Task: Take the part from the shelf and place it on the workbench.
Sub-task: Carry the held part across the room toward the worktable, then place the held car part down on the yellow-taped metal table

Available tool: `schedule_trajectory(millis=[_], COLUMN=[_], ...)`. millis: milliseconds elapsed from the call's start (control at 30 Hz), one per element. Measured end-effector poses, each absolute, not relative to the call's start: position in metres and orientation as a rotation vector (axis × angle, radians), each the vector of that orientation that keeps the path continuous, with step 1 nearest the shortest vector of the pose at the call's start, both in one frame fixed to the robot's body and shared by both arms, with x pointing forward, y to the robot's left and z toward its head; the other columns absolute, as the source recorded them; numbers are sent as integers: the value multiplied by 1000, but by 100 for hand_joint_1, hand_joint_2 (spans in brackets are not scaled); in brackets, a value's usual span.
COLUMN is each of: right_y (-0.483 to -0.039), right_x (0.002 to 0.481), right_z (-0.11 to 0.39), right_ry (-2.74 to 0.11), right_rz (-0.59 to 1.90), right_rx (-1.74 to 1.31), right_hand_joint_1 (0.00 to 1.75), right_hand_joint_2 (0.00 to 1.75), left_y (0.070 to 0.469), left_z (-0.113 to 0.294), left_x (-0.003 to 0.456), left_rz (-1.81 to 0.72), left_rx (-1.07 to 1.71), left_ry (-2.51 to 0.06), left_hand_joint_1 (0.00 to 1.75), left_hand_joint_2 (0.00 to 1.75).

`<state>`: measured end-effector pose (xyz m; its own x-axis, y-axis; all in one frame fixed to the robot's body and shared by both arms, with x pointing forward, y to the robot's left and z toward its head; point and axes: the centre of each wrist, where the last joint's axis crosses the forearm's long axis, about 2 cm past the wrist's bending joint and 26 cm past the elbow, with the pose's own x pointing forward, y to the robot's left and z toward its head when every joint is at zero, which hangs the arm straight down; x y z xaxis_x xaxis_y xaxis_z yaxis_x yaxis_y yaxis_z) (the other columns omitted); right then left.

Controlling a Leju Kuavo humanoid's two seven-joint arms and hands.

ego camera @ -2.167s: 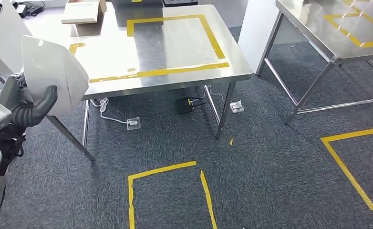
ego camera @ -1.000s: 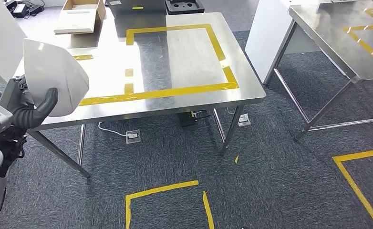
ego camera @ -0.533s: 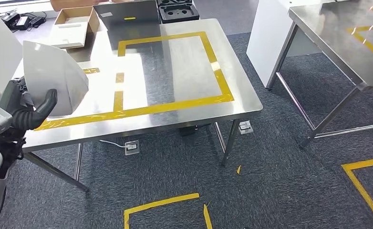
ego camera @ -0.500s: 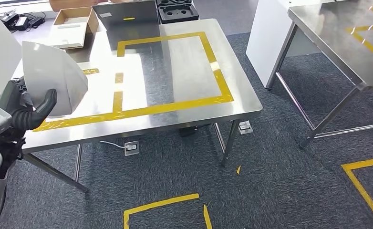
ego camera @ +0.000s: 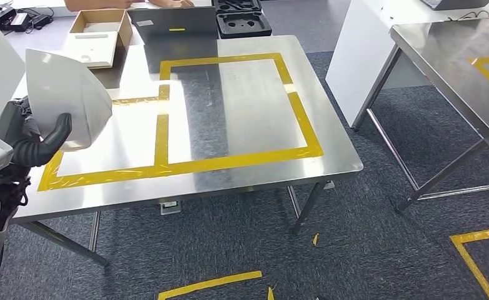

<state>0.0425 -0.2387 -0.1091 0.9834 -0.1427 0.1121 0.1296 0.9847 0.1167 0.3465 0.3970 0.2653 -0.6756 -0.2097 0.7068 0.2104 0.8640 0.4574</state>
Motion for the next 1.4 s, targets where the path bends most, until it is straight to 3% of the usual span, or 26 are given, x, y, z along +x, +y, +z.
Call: schedule_trajectory(millis=[567,767,900,1133,1400], right_y=[-237,-235,-234,-236,-238], right_x=[41,41,40,38,34], right_z=[-109,-109,-109,-109,-110], right_ry=[-115,-125,-127,-113,-106], right_rz=[-140,-142,-155,-158,-148], right_rx=[112,116,114,102,101], right_hand_joint_1=[0,0,0,0,0], right_hand_joint_2=[0,0,0,0,0], left_y=[409,436,432,409,389], left_z=[251,212,185,151,134], left_x=[363,405,423,425,421], left_rz=[-625,-626,-648,-765,-904], left_rx=[34,470,776,924,1004], left_ry=[-2110,-1898,-1660,-1449,-1458], left_hand_joint_1=[175,175,175,175,175], left_hand_joint_2=[175,175,175,175,175])
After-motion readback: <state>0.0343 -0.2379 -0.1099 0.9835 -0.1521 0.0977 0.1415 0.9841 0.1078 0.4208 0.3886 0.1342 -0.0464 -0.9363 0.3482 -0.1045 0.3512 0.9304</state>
